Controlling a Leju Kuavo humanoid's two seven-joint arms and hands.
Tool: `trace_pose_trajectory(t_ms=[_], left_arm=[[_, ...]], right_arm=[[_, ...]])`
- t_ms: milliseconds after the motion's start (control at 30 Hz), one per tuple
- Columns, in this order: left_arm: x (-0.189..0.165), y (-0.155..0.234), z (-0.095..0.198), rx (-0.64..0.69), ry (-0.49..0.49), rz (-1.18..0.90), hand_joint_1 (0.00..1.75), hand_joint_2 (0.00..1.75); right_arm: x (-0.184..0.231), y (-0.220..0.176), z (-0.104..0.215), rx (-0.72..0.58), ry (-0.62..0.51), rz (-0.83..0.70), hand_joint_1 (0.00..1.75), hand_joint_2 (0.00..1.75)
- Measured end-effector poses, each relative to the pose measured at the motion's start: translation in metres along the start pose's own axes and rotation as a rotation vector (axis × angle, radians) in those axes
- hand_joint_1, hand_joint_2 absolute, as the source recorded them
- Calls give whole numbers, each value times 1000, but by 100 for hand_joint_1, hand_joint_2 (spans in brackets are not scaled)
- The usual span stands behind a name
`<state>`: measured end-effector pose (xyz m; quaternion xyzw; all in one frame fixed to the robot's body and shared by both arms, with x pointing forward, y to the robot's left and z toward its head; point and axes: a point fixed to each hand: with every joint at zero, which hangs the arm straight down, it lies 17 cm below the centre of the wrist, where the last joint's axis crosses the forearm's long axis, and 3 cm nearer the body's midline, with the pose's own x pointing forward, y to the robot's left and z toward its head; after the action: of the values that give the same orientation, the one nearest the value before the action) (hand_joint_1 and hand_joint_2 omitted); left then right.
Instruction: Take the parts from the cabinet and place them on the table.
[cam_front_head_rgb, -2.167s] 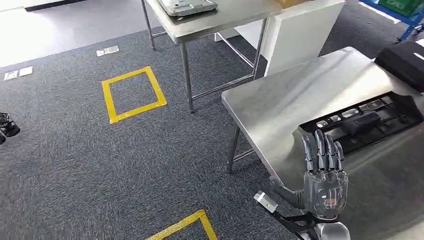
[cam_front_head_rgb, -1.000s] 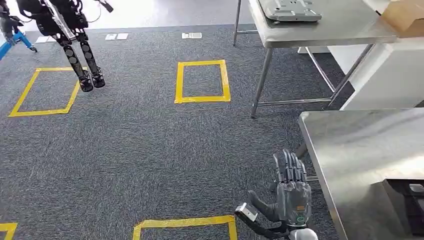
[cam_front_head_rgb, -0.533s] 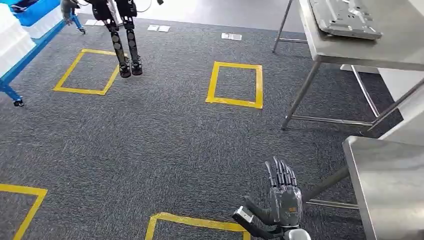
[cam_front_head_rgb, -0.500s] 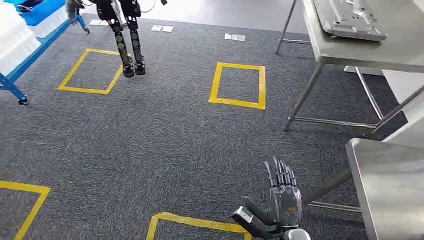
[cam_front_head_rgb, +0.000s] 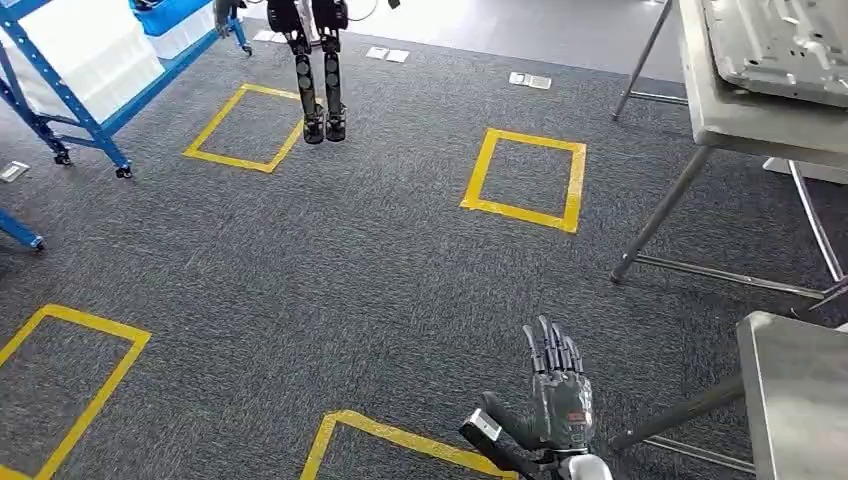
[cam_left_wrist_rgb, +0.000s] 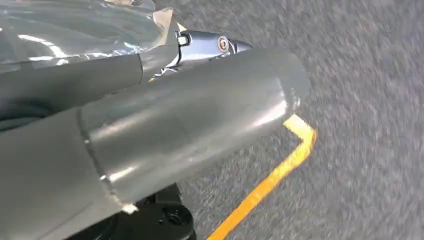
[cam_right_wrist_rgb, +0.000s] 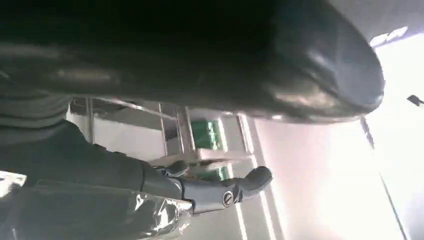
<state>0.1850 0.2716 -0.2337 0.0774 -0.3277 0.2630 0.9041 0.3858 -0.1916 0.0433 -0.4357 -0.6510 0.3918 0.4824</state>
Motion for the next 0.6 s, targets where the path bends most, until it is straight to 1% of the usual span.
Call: trace_pose_trajectory(t_ms=[67,200,267,433,600], left_arm=[[-1,1,0,3,0,-4,0,0],[-4,-5,2,-13,10,-36,0,0],[-7,-5,3,-12,18,-40,0,0],[-7,-6,3,-15,19,-43,0,0],[-10,-7,4,-17,24,-44,0,0]], right_arm=[[-12,18,6,50,35,13,0,0],[-67,54,27,161,182,37,0,0],[-87,61,35,186,231,38,0,0],[-113,83,63,261,311,29,0,0],[-121,89,69,281,339,23,0,0]])
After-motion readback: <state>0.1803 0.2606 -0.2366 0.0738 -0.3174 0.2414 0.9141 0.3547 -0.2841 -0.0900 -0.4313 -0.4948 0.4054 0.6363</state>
